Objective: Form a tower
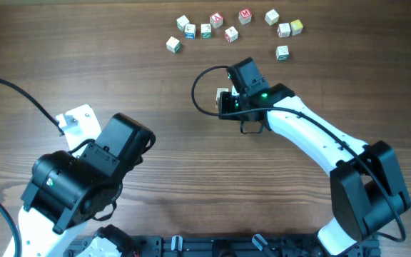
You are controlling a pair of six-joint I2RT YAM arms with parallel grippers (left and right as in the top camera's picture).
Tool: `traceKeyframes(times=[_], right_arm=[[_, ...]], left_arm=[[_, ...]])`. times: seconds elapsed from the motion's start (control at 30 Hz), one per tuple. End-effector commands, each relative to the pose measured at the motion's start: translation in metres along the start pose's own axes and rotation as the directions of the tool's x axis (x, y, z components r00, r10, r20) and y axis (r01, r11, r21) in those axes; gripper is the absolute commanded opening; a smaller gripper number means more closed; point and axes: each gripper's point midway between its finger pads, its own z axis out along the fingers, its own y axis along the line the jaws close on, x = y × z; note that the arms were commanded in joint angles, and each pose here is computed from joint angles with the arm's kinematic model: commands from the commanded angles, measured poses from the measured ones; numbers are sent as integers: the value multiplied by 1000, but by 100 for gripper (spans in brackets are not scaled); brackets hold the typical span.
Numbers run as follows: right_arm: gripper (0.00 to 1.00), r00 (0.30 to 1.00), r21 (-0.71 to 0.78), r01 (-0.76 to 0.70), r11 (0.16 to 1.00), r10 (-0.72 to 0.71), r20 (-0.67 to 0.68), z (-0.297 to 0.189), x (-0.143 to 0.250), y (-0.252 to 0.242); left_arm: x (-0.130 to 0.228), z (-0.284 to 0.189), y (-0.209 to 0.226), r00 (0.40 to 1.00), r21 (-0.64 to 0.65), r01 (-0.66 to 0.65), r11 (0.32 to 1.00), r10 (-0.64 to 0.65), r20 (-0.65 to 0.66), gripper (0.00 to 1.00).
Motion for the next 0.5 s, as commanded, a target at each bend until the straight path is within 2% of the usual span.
traceKeyframes(times=[0.0,0.03,0.07,0.13,0.17,0.23,0.27,0.4,0.43,0.47], right_arm=[[5,999,-23,35,999,-35,-7,-4,1,7],[6,998,-27,59,998,-59,0,-7,-1,8],[23,994,-31,105,994,-105,10,-15,-2,10],[69,976,-33,218,975,-217,20,-28,-4,14],[100,950,-31,311,950,-311,24,-37,-6,16],[100,863,-12,503,864,-501,59,-49,-19,23],[100,837,34,537,843,-538,103,-55,-35,25],[100,752,344,470,813,-573,327,-96,-118,20],[100,712,406,458,791,-600,366,-108,-135,20],[100,616,449,514,731,-679,400,-124,-154,33]], left_arm=[[0,0,1,1000,-3,21,1000,-21,-1,100],[0,0,1,1000,-3,21,1000,-21,-1,100],[0,0,1,1000,-3,21,1000,-21,-1,100],[0,0,1,1000,-3,21,1000,-21,-1,100],[0,0,1,1000,-3,21,1000,-21,-1,100],[0,0,1,1000,-3,21,1000,-21,-1,100],[0,0,1,1000,-3,21,1000,-21,-1,100],[0,0,1,1000,-3,21,1000,-21,-1,100],[0,0,1,1000,-3,21,1000,-21,-1,100],[0,0,1,1000,-3,21,1000,-21,-1,100]])
